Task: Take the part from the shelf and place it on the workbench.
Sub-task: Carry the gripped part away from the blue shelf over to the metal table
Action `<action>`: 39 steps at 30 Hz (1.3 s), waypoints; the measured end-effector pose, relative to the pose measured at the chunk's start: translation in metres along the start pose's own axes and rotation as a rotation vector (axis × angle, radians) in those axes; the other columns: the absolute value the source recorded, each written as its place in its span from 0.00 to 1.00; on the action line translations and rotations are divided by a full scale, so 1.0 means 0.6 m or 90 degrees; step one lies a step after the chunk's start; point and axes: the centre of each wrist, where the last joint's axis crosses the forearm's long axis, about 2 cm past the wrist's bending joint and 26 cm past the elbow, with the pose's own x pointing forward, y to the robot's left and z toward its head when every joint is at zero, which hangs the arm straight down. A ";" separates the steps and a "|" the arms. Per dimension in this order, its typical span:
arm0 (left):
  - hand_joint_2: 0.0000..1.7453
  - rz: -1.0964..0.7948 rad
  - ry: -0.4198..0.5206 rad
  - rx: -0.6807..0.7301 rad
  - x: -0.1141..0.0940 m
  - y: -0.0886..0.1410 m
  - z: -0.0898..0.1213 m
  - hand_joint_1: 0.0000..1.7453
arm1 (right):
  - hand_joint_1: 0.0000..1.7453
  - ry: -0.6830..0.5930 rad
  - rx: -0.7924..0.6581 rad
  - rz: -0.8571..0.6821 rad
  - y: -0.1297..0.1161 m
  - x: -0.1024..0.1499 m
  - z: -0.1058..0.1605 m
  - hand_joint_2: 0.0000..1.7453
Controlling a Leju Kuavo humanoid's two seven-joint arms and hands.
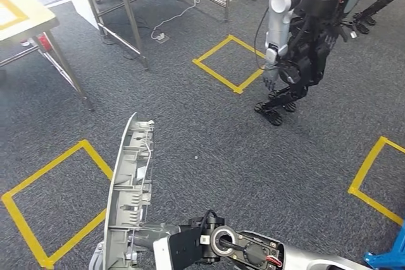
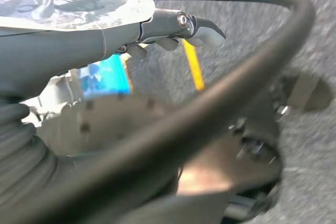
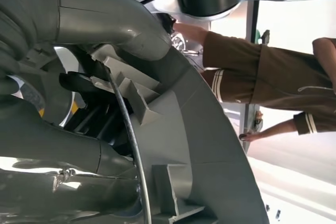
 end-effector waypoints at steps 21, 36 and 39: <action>1.00 0.001 0.004 -0.002 -0.005 -0.005 0.000 0.00 | 1.00 0.006 -0.003 -0.005 -0.002 -0.004 0.004 1.00; 1.00 0.004 0.004 -0.005 -0.005 -0.008 0.000 0.00 | 1.00 0.012 -0.001 -0.007 -0.001 -0.005 0.005 1.00; 1.00 0.004 0.002 -0.004 -0.002 -0.007 0.000 0.00 | 1.00 0.010 -0.001 -0.011 -0.001 -0.004 0.004 1.00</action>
